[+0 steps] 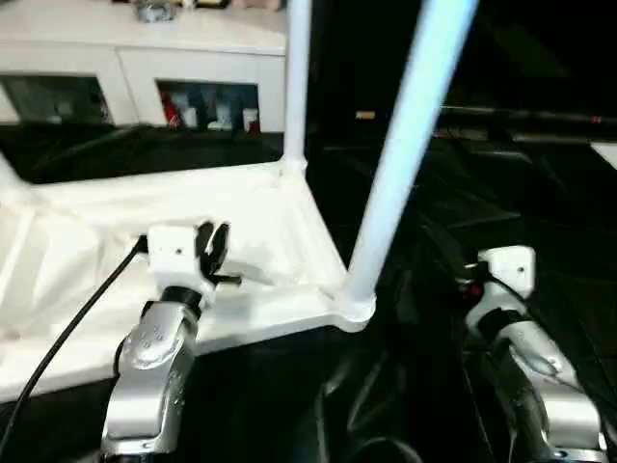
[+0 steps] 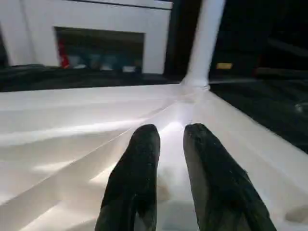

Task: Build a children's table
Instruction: Move to table

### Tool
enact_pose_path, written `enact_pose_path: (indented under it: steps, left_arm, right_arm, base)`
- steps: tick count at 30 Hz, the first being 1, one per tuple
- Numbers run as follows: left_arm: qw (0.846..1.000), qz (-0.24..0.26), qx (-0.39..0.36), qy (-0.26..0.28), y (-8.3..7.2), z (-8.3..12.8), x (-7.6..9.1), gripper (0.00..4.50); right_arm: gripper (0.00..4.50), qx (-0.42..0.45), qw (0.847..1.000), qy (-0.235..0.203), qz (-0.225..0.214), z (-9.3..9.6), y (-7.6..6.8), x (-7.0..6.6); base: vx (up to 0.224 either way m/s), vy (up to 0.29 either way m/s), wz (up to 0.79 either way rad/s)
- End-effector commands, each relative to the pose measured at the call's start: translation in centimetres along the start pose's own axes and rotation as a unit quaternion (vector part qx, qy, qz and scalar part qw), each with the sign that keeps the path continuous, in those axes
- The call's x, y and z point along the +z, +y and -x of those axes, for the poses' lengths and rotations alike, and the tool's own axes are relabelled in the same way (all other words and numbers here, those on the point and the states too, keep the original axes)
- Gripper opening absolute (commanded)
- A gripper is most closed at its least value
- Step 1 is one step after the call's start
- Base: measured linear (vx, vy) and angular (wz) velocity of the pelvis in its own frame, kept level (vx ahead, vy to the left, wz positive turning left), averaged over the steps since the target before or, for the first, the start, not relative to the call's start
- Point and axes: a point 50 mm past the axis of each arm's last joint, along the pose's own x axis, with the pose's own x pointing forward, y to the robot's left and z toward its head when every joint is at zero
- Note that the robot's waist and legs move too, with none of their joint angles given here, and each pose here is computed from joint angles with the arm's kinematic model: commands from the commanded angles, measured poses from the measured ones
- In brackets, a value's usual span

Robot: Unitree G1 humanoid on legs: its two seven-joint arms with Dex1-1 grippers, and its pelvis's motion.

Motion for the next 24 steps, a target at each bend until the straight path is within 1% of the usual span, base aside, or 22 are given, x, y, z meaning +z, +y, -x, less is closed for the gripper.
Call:
enact_pose_path:
  steps: [1, 3, 4, 6, 7, 8, 9, 10, 11, 12, 13, 14, 15, 16, 18, 19, 21, 23, 24]
  left_arm:
    - [0.999, -0.015, -0.031, -0.009, -0.3, -0.6, 0.4, 1.08]
    - [0.999, -0.024, -0.045, -0.011, -0.3, -0.8, 0.5, 1.08]
    - [0.993, -0.062, -0.096, -0.014, -0.6, -1.4, 0.6, 1.08]
    - [0.981, -0.047, -0.191, 0.006, -1.5, -1.8, 0.7, 1.44]
    - [0.971, -0.039, -0.235, 0.019, -1.9, -1.9, 0.7, 1.44]
    - [0.955, -0.031, -0.292, 0.042, -2.5, -1.9, 0.7, 1.44]
    - [0.955, -0.031, -0.292, 0.042, -2.5, -1.9, 0.7, 1.47]
    - [0.927, -0.025, -0.365, 0.077, -3.3, -1.6, 0.6, 1.57]
    - [0.924, -0.025, -0.373, 0.082, -3.4, -1.6, 0.6, 1.71]
    - [0.885, -0.041, -0.446, 0.127, -4.3, -1.6, 0.5, 1.81]
    - [0.882, -0.043, -0.451, 0.130, -4.4, -1.7, 0.5, 1.88]
    - [0.849, -0.069, -0.495, 0.171, -5.2, -2.4, 0.4, 1.93]
    - [0.838, -0.078, -0.510, 0.179, -5.5, -2.8, 0.5, 1.93]
    - [0.838, -0.078, -0.510, 0.179, -5.5, -2.8, 0.5, 2.05]
    - [0.827, -0.086, -0.521, 0.192, -6.0, -3.6, 0.5, 2.28]
    - [0.815, -0.102, -0.532, 0.207, -6.2, -4.0, 0.4, 2.32]
    - [0.798, -0.125, -0.539, 0.238, -6.1, -4.3, 0.1, 2.38]
    - [0.791, -0.138, -0.536, 0.259, -5.9, -4.6, -0.1, 2.63]
    - [0.791, -0.139, -0.536, 0.260, -5.9, -4.6, -0.1, 2.63]
  right_arm:
    - [3.23, 0.000, 1.000, -0.004, 0.003, -0.1, -0.6, 0.3]
    - [3.23, 0.003, 1.000, -0.004, 0.004, -0.2, -0.6, 0.4]
    - [3.23, 0.016, 1.000, 0.000, 0.011, -0.4, -0.8, 0.5]
    - [3.23, 0.034, 0.999, 0.005, 0.027, -0.5, -1.0, 0.6]
    - [3.23, 0.043, 0.998, 0.008, 0.033, -0.6, -1.1, 0.7]
    - [3.23, 0.059, 0.998, 0.010, 0.037, -0.7, -1.3, 0.8]
    - [3.23, 0.059, 0.998, 0.010, 0.037, -0.7, -1.3, 0.8]
    - [3.23, 0.082, 0.996, 0.018, 0.039, -0.7, -1.5, 0.9]
    - [3.23, 0.084, 0.995, 0.019, 0.039, -0.7, -1.6, 1.0]
    - [3.23, 0.126, 0.991, 0.031, 0.044, -0.8, -1.7, 1.3]
    - [3.23, 0.130, 0.990, 0.032, 0.044, -0.8, -1.7, 1.3]
    - [3.23, 0.178, 0.981, 0.046, 0.061, -0.7, -1.7, 1.6]
    - [3.23, 0.193, 0.978, 0.051, 0.067, -0.6, -1.7, 1.7]
    - [3.23, 0.193, 0.978, 0.051, 0.067, -0.6, -1.7, 1.7]
    - [3.23, 0.211, 0.973, 0.057, 0.076, -0.4, -1.6, 1.7]
    - [3.23, 0.224, 0.969, 0.065, 0.079, -0.2, -1.5, 1.6]
    - [3.23, 0.238, 0.964, 0.077, 0.091, 0.1, -1.4, 1.3]
    - [3.23, 0.249, 0.960, 0.085, 0.099, 0.3, -1.4, 1.0]
    - [3.23, 0.249, 0.960, 0.085, 0.099, 0.3, -1.4, 1.0]
  base:
    - [-0.069, 0.002, 0.17]
    - [-0.074, 0.007, 0.13]
    - [-0.088, 0.026, 0.04]
    - [-0.087, 0.034, 0.01]
    - [-0.073, 0.056, -0.07]
    - [-0.073, 0.056, -0.07]
    - [-0.062, 0.055, -0.03]
    - [-0.034, 0.055, -0.04]
    - [-0.025, 0.077, -0.10]
    - [0.005, 0.050, -0.09]
    - [0.000, 0.000, 0.00]
    - [0.000, 0.000, 0.00]
    - [0.000, 0.000, 0.00]
    - [0.000, 0.000, 0.00]
    - [0.000, 0.000, 0.00]
    - [0.000, 0.000, 0.00]
    - [0.000, 0.000, 0.00]
    - [0.000, 0.000, 0.00]
    - [0.000, 0.000, 0.00]
